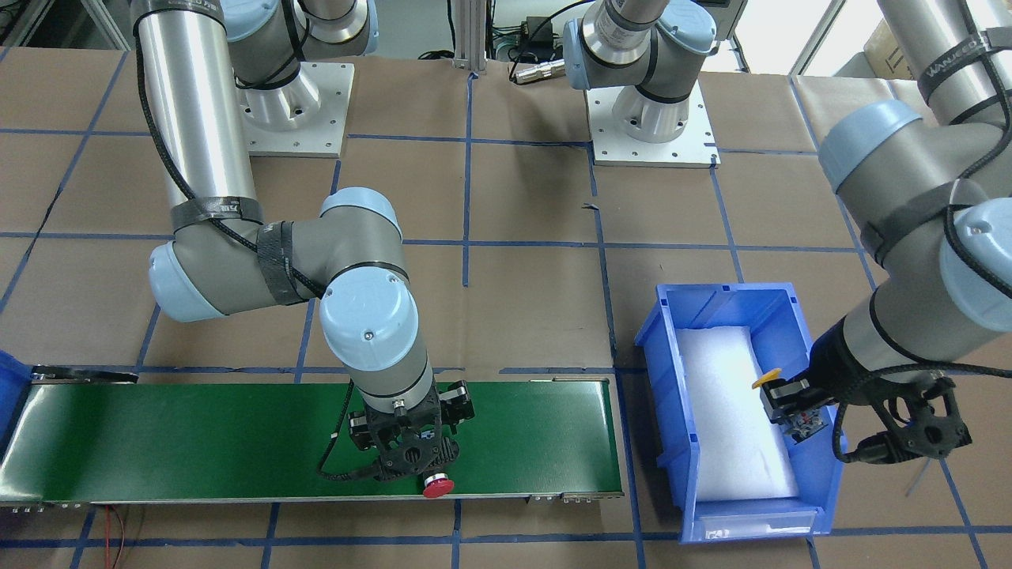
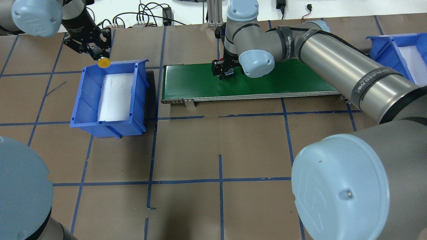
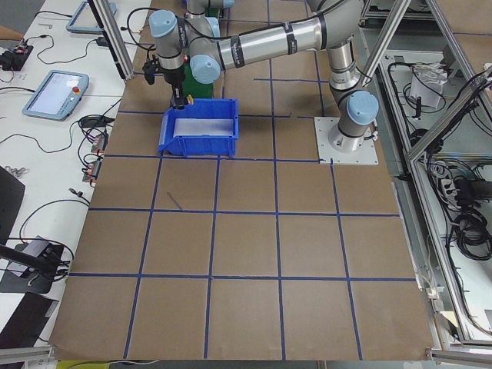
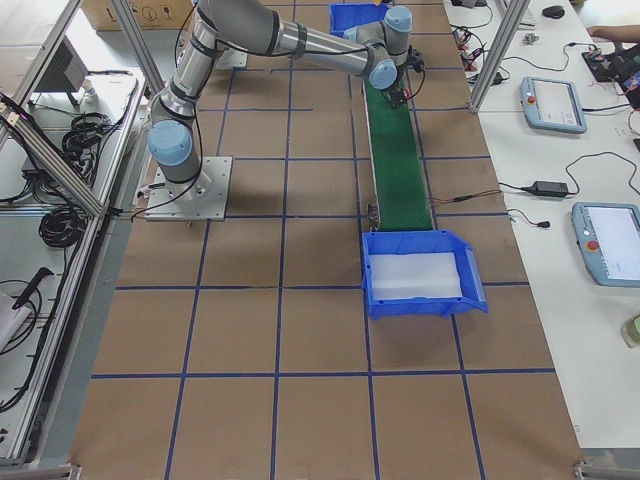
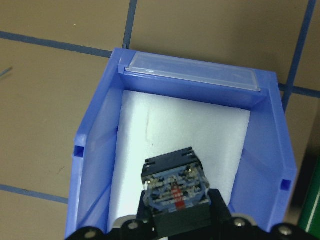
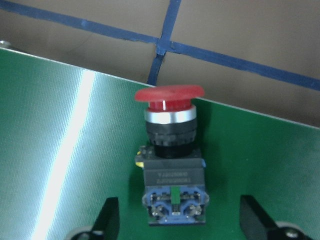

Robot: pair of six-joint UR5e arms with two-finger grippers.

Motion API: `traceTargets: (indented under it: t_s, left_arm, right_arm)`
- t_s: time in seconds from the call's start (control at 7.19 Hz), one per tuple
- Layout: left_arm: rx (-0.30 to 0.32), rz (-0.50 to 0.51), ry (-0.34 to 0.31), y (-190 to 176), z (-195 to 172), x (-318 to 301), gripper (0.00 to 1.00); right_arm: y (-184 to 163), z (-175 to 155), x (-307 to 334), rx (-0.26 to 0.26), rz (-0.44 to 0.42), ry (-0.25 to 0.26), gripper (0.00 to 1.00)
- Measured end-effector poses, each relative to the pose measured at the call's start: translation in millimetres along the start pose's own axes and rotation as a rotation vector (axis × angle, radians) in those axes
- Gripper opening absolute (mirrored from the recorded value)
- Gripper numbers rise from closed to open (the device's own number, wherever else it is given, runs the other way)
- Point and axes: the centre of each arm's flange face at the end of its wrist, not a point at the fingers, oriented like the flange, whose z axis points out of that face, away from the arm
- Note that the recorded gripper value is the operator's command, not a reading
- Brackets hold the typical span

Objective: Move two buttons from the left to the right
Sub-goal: 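Carry the yellow-collared switch onto the belt with the left gripper and release it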

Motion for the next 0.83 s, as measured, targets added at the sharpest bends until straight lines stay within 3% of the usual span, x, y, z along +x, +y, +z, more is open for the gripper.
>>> traceTargets:
  t_s: [0.28, 0.56, 0.7, 0.83]
  left_arm:
    - [0.021, -0.026, 0.005, 17, -11, 55, 0.25]
    - [0.031, -0.029, 0.013, 24, 4, 95, 0.25]
    - [0.034, -0.026, 0.016, 24, 16, 110, 0.25]
    - [0.038, -0.031, 0.018, 22, 28, 123, 0.27]
  right_arm:
    - [4, 2, 3, -0.058, 0.002, -0.010, 0.03]
    - [2, -4, 24, -0.068, 0.012, -0.002, 0.03]
    - [-1, -10, 45, -0.060, 0.026, 0.002, 0.10]
    - [-3, -19, 65, -0.057, 0.040, 0.002, 0.88]
